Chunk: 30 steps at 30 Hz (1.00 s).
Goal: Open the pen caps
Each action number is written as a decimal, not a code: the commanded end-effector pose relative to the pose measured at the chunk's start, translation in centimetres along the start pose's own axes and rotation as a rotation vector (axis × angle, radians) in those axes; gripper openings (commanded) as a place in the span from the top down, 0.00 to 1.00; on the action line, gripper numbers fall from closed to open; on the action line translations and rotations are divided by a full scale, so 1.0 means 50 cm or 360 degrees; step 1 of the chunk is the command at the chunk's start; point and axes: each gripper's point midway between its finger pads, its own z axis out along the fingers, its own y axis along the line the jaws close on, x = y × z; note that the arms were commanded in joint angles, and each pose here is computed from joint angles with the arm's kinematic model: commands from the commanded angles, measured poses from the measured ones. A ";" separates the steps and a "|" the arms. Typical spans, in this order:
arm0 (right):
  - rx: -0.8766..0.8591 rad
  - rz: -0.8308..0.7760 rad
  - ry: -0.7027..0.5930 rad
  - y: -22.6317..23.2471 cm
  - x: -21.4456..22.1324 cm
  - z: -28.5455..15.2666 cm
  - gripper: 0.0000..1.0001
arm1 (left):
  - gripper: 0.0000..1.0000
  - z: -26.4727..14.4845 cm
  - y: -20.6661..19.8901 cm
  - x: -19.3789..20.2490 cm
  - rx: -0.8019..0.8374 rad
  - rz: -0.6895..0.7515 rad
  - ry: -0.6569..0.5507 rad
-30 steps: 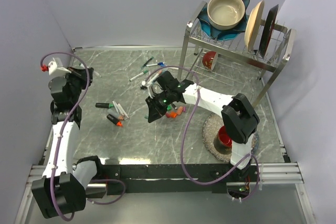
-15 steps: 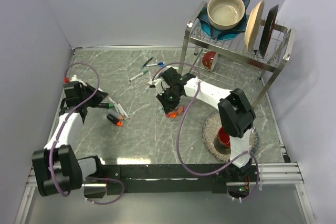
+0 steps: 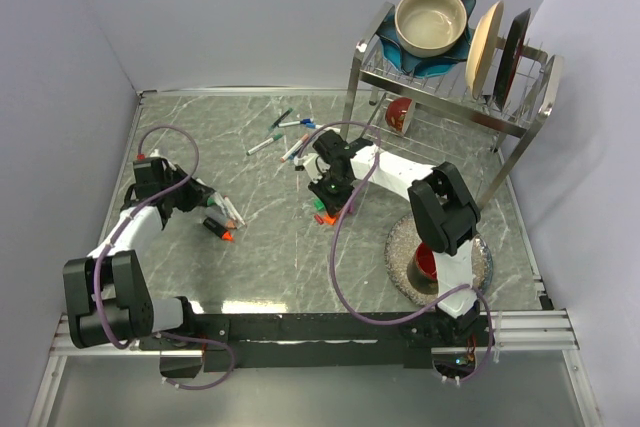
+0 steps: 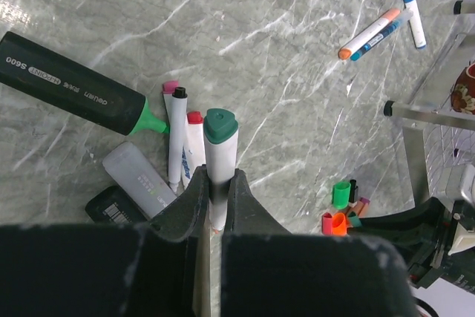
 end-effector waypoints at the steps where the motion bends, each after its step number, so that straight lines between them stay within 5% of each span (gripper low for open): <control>1: 0.0049 -0.0014 -0.0045 -0.021 -0.024 -0.014 0.77 | 0.99 0.002 -0.004 -0.001 0.0010 0.0047 0.0001; 9: 0.0056 -0.0015 -0.0062 -0.023 -0.027 -0.023 0.63 | 0.99 0.011 0.013 0.004 -0.0070 0.0041 0.0024; 19: 0.0013 -0.0039 -0.0158 -0.009 -0.046 -0.056 0.62 | 0.94 0.030 0.032 0.008 -0.0151 0.0032 0.0062; 25: -0.0003 -0.0049 -0.0195 -0.003 -0.054 -0.068 0.62 | 0.73 0.040 0.040 0.006 -0.0185 0.0017 0.0069; 30: -0.0010 -0.0053 -0.0204 0.000 -0.055 -0.074 0.62 | 0.69 0.050 0.044 0.010 -0.0189 0.0007 0.0092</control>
